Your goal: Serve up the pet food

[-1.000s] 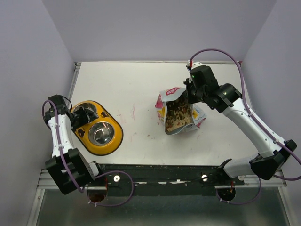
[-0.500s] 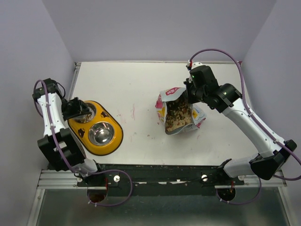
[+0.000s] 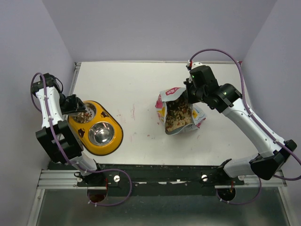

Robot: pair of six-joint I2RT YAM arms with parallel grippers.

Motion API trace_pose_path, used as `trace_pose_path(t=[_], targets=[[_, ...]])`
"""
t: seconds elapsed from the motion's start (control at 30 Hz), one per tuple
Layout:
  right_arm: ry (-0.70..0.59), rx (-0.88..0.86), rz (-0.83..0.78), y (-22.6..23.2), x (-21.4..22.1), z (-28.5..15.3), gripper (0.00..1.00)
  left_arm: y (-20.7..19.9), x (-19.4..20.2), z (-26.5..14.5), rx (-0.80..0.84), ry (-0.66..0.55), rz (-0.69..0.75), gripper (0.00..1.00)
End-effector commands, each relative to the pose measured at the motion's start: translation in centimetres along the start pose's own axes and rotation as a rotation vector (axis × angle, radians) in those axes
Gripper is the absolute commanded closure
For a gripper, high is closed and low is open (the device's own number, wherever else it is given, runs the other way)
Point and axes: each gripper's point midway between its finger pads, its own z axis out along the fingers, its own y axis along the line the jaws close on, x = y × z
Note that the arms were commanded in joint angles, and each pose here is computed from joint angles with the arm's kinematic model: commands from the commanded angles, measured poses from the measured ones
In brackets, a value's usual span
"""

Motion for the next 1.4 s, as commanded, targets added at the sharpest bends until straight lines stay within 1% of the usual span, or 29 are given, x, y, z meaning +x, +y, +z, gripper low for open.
trace_pose_path(t=[0.0,0.07,0.17,0.27,0.63,0.83,1.03,1.1,1.27,1.37], targets=[[-0.124,-0.025,0.032,0.4,-2.9,-1.5,0.99,5.7,2.5,-1.7,-0.179,0.078,0.004,1.0],[-0.121,-0.032,0.032,0.5,-2.8,-1.4,0.99,6.0,3.1,-1.3,-0.165,0.1,0.008,1.0],[-0.122,-0.03,0.032,0.5,-2.8,-1.4,0.99,6.3,4.2,-0.5,-0.161,0.178,0.001,1.0],[-0.122,-0.035,0.032,0.6,-2.8,-1.5,0.99,6.4,4.1,-0.6,-0.186,0.164,-0.009,1.0],[-0.117,-0.031,0.032,0.5,-2.9,-1.7,0.99,5.6,4.8,-1.5,-0.157,0.147,0.019,1.0],[-0.066,-0.02,0.023,0.6,-2.3,-0.9,0.99,5.8,5.1,-1.4,-0.165,0.143,0.044,1.0],[-0.021,-0.037,0.022,1.1,-1.7,-0.6,0.99,5.4,4.4,-1.6,-0.146,0.095,0.082,1.0],[-0.01,-0.023,0.02,0.9,-1.4,-0.6,1.0,5.3,4.5,-1.5,-0.14,0.1,0.091,1.0],[-0.005,0.015,0.005,0.1,-1.4,-0.8,0.99,4.6,5.5,-1.9,-0.089,0.106,0.177,1.0],[-0.004,0.016,0.005,0.2,-1.6,-0.8,0.99,4.4,6.7,-2.9,-0.013,0.089,0.264,1.0]])
